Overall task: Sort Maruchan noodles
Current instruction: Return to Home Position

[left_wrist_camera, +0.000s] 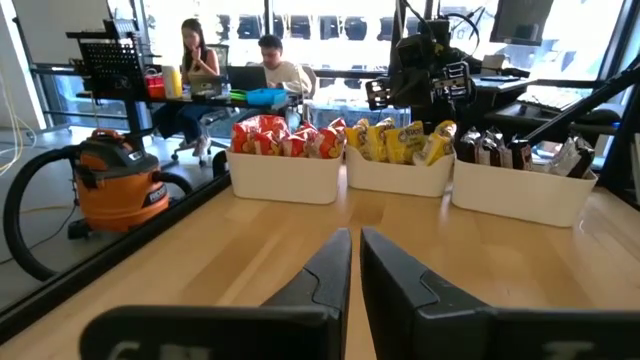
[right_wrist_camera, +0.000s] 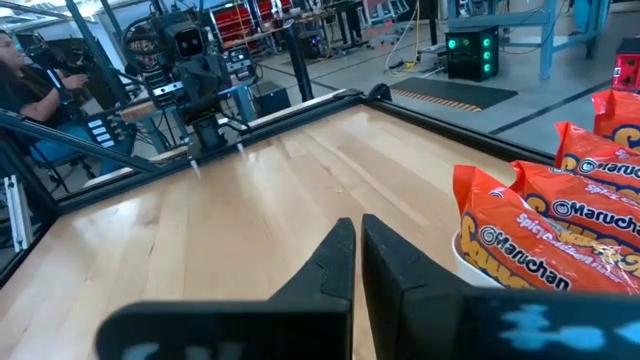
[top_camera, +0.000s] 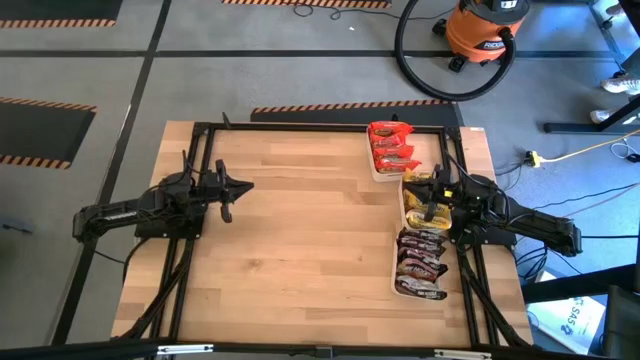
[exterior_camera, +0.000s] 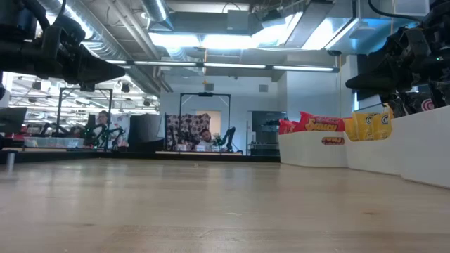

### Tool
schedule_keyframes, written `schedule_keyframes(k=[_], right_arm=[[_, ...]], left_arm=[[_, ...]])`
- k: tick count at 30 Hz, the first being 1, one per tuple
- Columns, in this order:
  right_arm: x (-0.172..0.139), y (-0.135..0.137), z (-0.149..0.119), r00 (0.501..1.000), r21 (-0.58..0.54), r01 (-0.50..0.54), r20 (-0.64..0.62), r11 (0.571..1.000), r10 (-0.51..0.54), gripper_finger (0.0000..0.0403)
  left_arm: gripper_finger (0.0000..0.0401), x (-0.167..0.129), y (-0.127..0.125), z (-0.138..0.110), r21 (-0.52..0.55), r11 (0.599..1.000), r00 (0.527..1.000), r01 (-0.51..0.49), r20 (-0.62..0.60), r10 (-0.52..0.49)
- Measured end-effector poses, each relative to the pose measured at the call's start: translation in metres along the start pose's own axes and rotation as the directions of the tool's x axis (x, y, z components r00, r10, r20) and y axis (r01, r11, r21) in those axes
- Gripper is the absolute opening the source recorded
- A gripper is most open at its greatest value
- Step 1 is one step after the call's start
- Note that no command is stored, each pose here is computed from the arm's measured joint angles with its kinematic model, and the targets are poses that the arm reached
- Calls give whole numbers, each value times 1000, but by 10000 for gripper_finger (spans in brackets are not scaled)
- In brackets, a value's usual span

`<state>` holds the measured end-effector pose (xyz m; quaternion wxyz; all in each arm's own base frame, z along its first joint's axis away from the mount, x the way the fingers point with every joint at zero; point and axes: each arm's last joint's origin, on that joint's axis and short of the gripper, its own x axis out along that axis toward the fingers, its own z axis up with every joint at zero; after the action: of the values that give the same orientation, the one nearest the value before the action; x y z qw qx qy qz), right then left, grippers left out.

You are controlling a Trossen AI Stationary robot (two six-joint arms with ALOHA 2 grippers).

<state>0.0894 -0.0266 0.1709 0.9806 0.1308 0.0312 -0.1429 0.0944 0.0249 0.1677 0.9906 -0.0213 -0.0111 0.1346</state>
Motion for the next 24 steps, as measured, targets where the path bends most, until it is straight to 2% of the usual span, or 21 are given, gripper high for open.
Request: schedule_keyframes(k=[16,24], right_arm=[[0,0,0,1000,0,0,-1,1000,0,3],[0,0,0,1000,0,0,-1,1000,0,3]], left_arm=[[5,0,0,0,3,1000,1000,0,0,0],[14,0,0,0,3,1000,1000,0,0,0]])
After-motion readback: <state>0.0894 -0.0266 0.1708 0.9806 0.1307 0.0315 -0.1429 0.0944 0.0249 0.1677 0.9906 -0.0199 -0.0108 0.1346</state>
